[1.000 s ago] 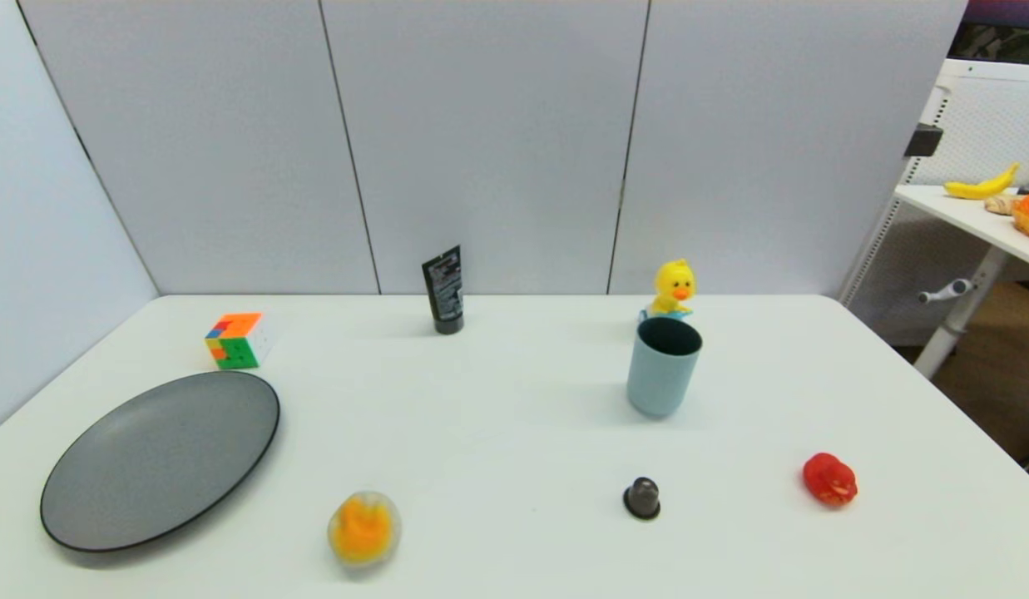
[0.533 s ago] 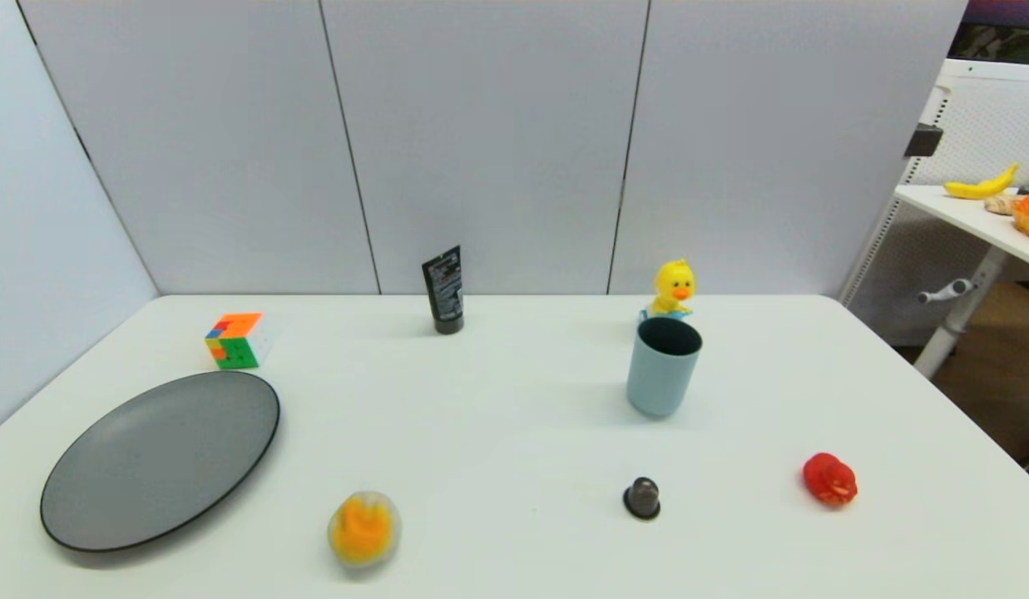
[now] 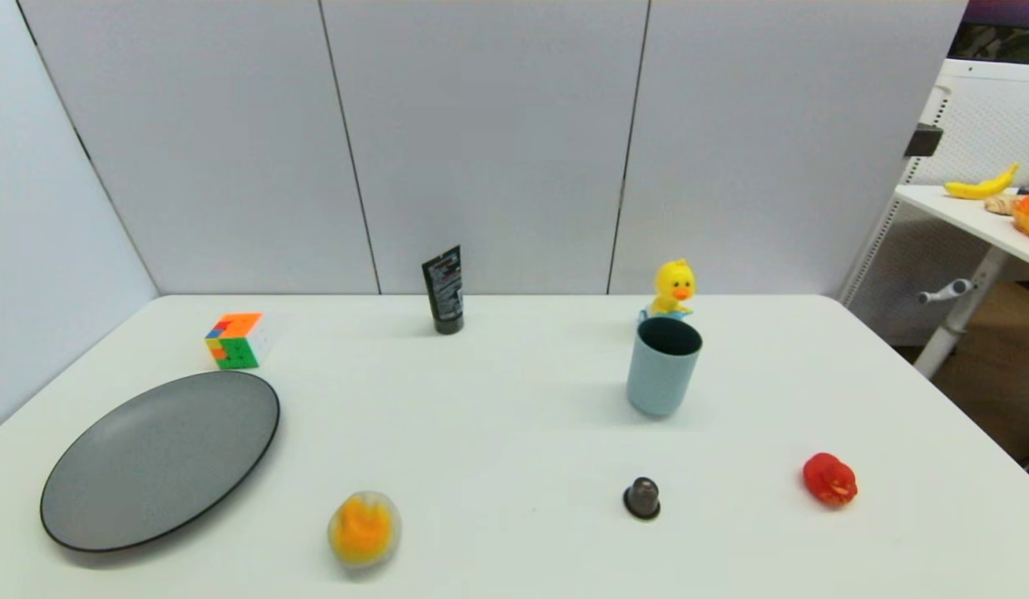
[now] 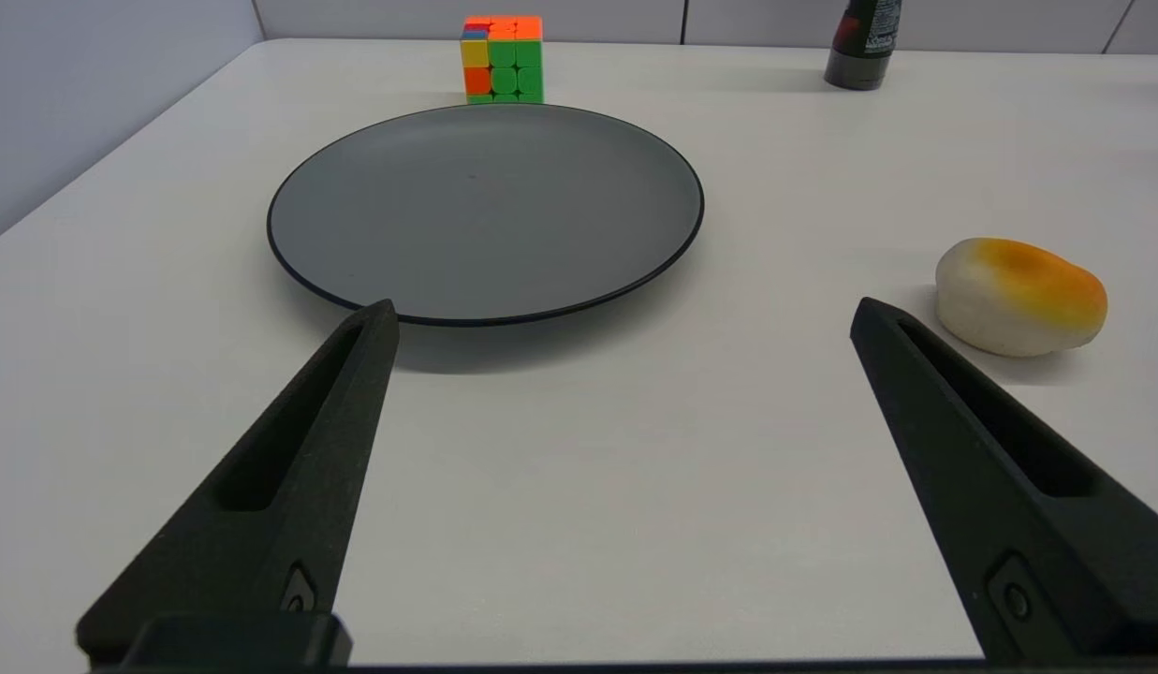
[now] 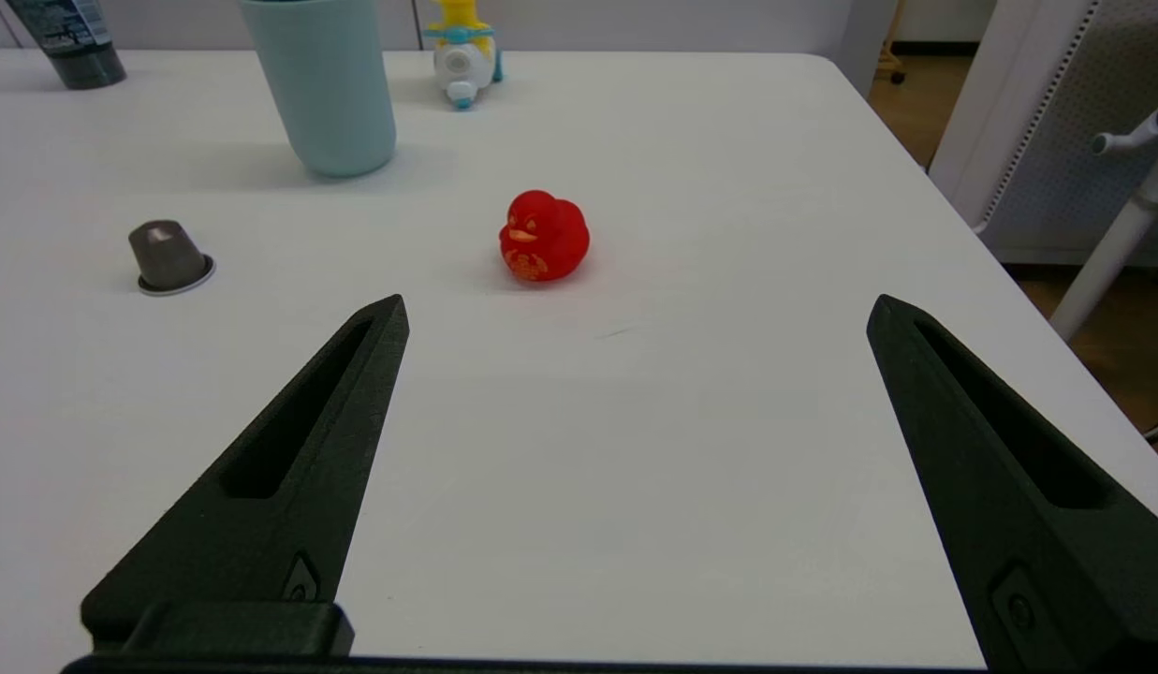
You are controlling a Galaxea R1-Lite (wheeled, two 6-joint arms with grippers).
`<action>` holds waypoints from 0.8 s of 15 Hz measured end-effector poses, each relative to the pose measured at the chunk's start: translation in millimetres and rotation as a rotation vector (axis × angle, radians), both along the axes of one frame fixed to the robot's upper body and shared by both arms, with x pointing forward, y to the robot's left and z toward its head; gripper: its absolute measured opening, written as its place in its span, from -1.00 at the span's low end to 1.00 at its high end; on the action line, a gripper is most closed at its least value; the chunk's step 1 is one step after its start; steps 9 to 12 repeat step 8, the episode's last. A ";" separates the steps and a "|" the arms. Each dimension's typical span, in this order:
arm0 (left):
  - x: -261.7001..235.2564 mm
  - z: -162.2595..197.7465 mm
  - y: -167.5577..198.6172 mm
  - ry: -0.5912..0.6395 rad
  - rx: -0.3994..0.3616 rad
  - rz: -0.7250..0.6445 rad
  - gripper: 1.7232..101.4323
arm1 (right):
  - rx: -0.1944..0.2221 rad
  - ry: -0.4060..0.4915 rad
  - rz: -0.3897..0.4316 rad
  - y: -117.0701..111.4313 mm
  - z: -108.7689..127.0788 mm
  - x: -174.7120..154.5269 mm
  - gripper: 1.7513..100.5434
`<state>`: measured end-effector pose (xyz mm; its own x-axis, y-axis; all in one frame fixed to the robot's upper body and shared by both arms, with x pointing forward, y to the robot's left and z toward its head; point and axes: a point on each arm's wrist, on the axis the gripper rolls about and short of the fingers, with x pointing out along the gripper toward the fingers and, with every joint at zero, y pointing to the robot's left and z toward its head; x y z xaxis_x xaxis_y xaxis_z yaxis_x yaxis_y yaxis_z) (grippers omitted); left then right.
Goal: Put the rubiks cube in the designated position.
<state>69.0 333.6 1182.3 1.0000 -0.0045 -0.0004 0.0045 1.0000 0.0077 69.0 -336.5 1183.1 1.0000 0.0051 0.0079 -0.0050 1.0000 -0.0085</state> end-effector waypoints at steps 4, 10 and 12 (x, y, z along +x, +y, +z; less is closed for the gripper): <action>0.0 0.0 0.0 0.000 0.000 0.000 0.93 | -0.007 0.005 -0.003 0.0 -0.5 0.0 0.93; 0.0 0.0 0.0 0.000 0.000 0.000 0.93 | 0.003 0.004 -0.002 0.0 -0.4 0.0 0.93; 0.0 0.0 0.0 0.000 0.000 0.000 0.93 | 0.003 0.004 -0.002 0.0 -0.4 0.0 0.93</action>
